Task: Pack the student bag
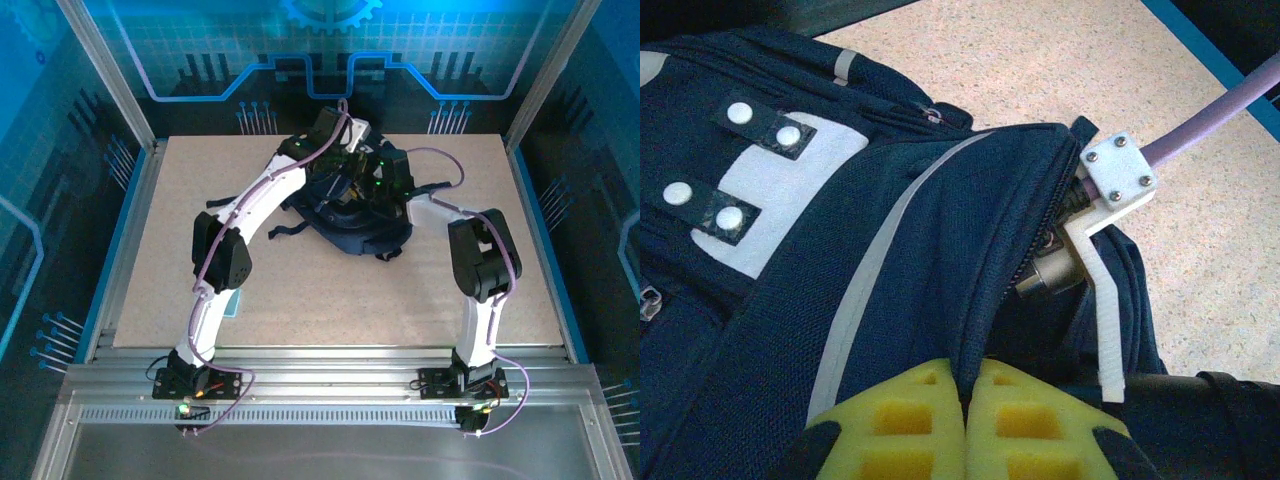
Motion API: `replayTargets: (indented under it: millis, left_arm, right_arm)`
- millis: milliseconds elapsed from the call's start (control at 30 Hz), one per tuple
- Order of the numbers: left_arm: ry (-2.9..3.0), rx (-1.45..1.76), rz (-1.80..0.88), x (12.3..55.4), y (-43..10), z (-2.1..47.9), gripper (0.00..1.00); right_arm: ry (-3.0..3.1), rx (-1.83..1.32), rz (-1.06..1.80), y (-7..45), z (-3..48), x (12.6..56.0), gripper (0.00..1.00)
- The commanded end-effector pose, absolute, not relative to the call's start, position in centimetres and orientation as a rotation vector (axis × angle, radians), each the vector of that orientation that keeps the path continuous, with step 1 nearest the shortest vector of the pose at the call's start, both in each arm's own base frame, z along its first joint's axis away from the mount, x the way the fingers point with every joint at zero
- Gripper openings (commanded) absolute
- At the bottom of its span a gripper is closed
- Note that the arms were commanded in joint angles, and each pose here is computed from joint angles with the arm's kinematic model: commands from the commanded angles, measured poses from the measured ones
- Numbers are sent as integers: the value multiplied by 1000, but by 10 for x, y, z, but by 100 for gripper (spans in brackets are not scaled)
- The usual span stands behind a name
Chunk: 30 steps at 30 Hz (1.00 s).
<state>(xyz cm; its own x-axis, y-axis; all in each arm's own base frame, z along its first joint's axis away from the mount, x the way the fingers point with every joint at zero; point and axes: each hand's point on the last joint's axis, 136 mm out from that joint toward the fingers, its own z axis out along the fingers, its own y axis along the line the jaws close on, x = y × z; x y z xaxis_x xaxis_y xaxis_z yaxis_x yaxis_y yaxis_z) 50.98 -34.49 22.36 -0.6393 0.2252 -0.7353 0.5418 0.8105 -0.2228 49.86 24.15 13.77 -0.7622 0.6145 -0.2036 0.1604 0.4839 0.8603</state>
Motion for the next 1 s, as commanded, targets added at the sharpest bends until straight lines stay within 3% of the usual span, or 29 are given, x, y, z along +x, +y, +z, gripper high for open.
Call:
replayTargets:
  millis: [0,233,433,467,500,667,867,900,967]
  left_arm:
    - [2085,604,-684,492,-370,290,0]
    - [2150,495,-608,503,-345,271,0]
    - [2195,427,-594,491,-329,260,18]
    - [2199,415,-586,488,-325,260,27]
    - [2210,404,-573,485,-321,259,43]
    - [2304,340,-489,456,-288,248,71]
    - [2470,76,-278,406,-208,212,98]
    - [2512,-19,-216,396,-187,201,99]
    - [2589,-213,-119,374,-149,182,99]
  right_arm:
    - [2250,548,1235,233,157,480,39]
    - [2314,503,1270,192,161,431,63]
    - [2407,419,1072,151,159,388,79]
    - [2411,411,1031,144,160,383,80]
    - [2413,403,989,137,161,379,81]
    - [2413,342,831,114,170,366,86]
    - [2396,310,861,117,169,369,94]
    - [2397,307,878,119,167,370,99]
    - [2409,311,890,123,160,372,100]
